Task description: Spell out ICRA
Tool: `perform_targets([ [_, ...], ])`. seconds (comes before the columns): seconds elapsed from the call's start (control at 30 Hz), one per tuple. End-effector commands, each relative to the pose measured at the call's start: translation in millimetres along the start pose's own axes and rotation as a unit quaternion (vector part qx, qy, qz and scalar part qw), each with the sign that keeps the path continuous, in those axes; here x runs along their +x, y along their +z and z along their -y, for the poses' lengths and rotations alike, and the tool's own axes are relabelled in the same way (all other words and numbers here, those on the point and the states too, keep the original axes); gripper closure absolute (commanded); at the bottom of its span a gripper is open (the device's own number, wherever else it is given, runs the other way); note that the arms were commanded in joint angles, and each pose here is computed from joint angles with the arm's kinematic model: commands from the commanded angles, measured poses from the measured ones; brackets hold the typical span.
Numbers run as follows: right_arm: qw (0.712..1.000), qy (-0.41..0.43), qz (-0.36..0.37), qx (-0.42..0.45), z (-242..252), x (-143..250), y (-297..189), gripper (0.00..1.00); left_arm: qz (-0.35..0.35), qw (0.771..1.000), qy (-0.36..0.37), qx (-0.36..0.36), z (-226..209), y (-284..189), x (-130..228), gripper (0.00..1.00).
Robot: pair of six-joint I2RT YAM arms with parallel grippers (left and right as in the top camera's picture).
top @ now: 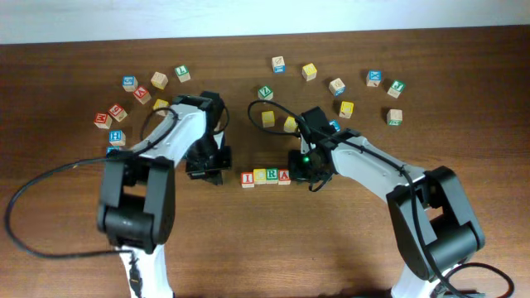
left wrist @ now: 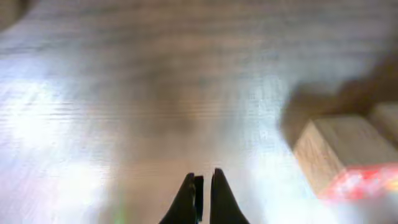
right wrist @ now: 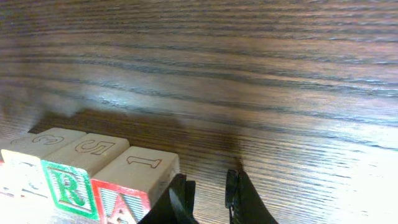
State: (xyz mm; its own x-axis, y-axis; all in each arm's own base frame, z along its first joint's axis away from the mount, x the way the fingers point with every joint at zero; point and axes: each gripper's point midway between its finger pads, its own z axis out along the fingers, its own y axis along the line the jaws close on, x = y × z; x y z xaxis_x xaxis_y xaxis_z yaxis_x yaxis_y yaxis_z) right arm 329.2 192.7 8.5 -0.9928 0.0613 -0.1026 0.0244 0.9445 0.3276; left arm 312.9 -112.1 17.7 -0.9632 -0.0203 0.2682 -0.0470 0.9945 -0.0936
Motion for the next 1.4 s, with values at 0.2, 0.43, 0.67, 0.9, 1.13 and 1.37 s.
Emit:
perform_targets([
  [0.2,0.997,0.082,-0.006,0.006,54.2,-12.2,-42.1,0.91,0.156,0.984,0.048,0.075,20.7,-132.1,34.9,1.00],
  [0.43,0.983,0.010,0.182,-0.025,21.2,5.0,-206.3,0.69,0.208,0.973,0.056,0.088,21.5,-160.4,50.0,0.91],
  [0.67,0.991,0.024,0.135,-0.005,32.4,42.7,-210.3,0.00,0.185,0.978,0.060,0.081,25.6,-143.7,45.1,0.01],
  [0.9,0.984,0.004,0.175,-0.015,29.3,56.2,-237.9,0.01,0.177,0.976,0.126,0.014,69.2,-119.8,60.9,0.01],
  [1.13,0.981,0.010,0.192,0.018,41.0,53.2,-241.9,0.02,0.109,0.989,0.097,-0.010,68.2,-74.1,92.3,0.42],
  [1.37,0.983,0.012,0.184,0.021,39.8,31.4,-224.7,0.02,0.088,0.993,0.081,-0.011,74.5,-41.0,105.2,0.69],
])
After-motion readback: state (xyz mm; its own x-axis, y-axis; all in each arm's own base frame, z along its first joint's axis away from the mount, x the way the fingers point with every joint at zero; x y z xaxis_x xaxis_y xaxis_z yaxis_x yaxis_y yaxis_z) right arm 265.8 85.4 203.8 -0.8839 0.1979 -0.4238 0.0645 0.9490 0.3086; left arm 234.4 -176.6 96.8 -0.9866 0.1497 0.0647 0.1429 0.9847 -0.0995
